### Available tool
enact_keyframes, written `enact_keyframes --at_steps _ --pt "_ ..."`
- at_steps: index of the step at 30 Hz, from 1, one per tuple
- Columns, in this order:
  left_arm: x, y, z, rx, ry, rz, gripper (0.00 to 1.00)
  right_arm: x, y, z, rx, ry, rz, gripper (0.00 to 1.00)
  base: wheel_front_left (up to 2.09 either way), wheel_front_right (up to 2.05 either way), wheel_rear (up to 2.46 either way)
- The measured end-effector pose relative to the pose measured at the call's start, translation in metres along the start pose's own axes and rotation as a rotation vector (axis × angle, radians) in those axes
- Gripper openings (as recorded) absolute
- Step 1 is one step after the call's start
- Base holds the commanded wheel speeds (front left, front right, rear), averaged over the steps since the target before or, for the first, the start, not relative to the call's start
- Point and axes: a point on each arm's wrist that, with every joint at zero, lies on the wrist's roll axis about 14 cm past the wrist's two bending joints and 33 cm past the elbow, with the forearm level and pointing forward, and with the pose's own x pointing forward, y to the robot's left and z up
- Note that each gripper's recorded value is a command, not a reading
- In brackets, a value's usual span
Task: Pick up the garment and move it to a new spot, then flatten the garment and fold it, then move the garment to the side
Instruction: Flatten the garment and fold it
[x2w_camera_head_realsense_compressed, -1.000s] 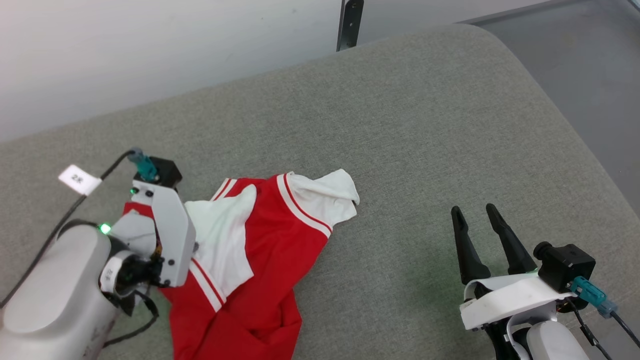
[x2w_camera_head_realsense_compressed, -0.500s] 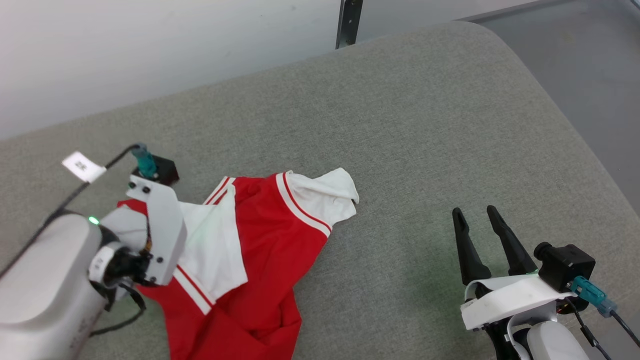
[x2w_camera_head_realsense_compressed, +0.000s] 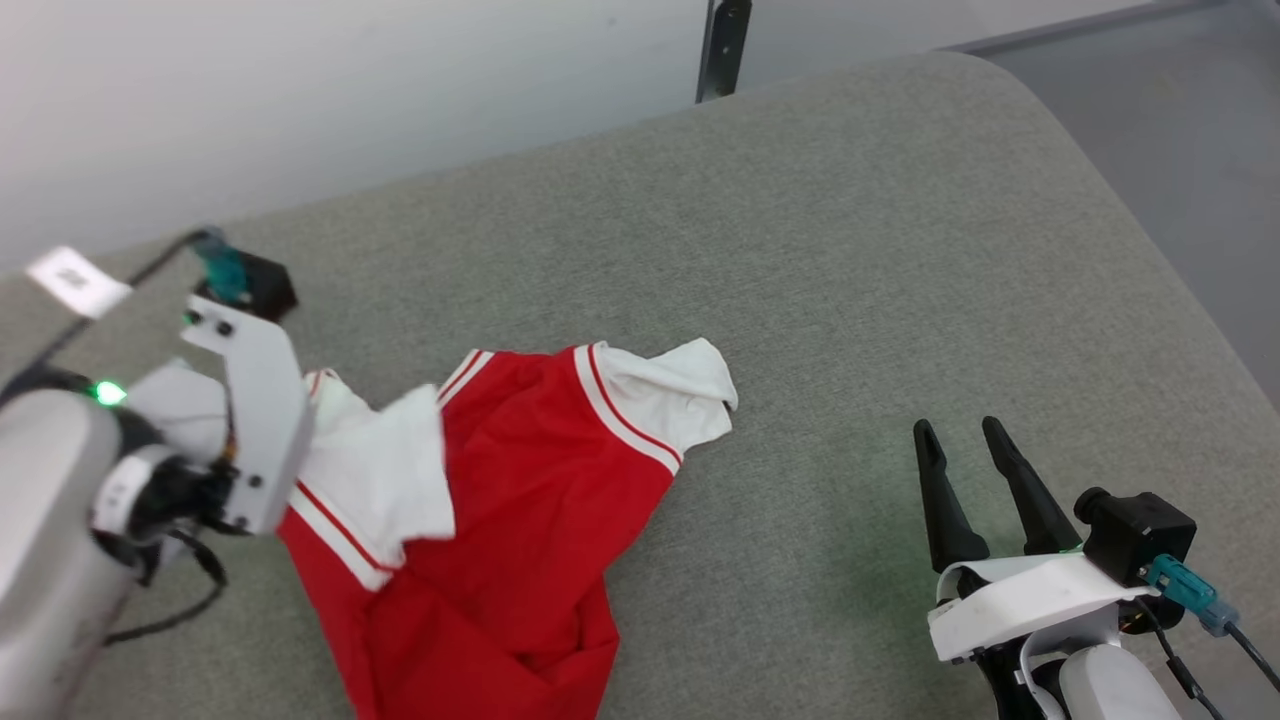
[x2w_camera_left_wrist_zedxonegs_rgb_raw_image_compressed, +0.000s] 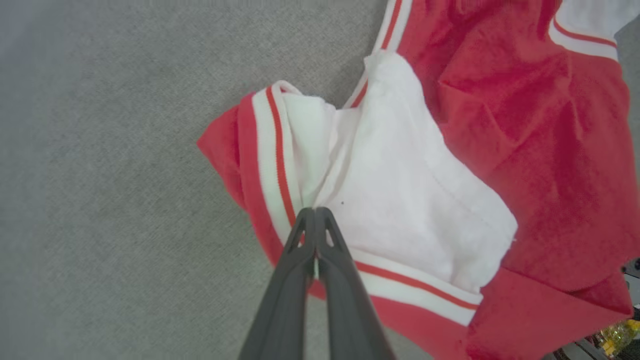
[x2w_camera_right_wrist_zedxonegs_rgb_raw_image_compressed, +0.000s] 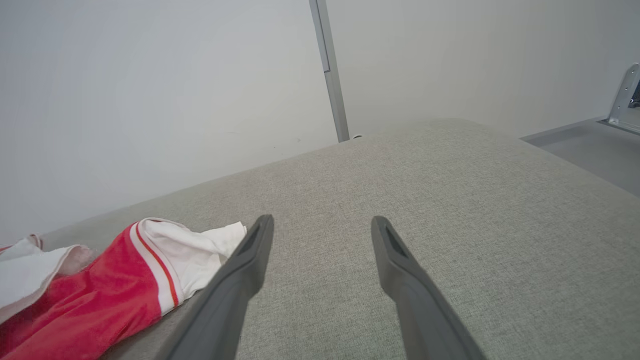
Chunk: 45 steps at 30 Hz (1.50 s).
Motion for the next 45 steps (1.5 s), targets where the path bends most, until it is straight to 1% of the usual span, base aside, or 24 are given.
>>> enact_keyframes --at_steps 4,10,14,17,22,29,31,38,39,42,44,45 --pt "-0.015 0.015 0.001 -0.028 -0.033 0.033 0.00 0.002 0.003 -0.001 -0.004 0.003 0.009 1.00 0.00 0.00 0.00" --pt "-0.037 0.041 -0.011 -0.067 -0.057 0.091 0.00 0.004 0.008 -0.003 -0.006 0.007 0.025 1.00 0.00 0.00 0.00" --pt "-0.048 0.065 -0.035 -0.114 -0.028 0.155 0.00 0.004 0.009 -0.003 -0.008 0.006 0.029 1.00 0.00 0.00 0.00" --pt "-0.050 0.077 -0.056 -0.151 -0.004 0.190 0.00 0.005 0.009 -0.003 -0.013 0.006 0.030 1.00 0.00 0.00 0.00" --pt "-0.040 0.080 -0.098 -0.254 0.053 0.187 0.00 0.006 0.012 -0.005 -0.015 0.010 0.039 1.00 0.00 0.00 0.00" --pt "-0.016 0.070 -0.146 -0.333 0.146 0.159 0.00 0.009 0.015 -0.008 -0.018 0.019 0.048 1.00 0.00 0.00 0.00" --pt "-0.011 0.070 -0.155 -0.354 0.161 0.160 0.00 0.009 0.015 -0.009 -0.019 0.022 0.048 1.00 0.00 0.00 0.00" --pt "0.000 0.070 -0.165 -0.412 0.159 0.156 0.00 0.010 0.016 -0.009 -0.020 0.023 0.052 1.00 0.00 0.00 0.00" --pt "0.001 0.070 -0.166 -0.416 0.162 0.156 0.04 0.010 0.016 -0.009 -0.021 0.023 0.053 1.00 0.00 0.00 0.00" --pt "-0.003 0.072 -0.164 -0.428 0.168 0.166 0.38 0.008 0.017 -0.009 -0.025 0.023 0.057 1.00 0.00 0.00 0.00" --pt "-0.008 0.074 -0.165 -0.441 0.176 0.180 0.57 0.006 0.017 -0.009 -0.028 0.025 0.056 1.00 0.00 0.00 0.00" --pt "-0.013 0.076 -0.167 -0.439 0.193 0.193 0.58 0.005 0.017 -0.010 -0.032 0.026 0.057 1.00 0.00 0.00 0.00"
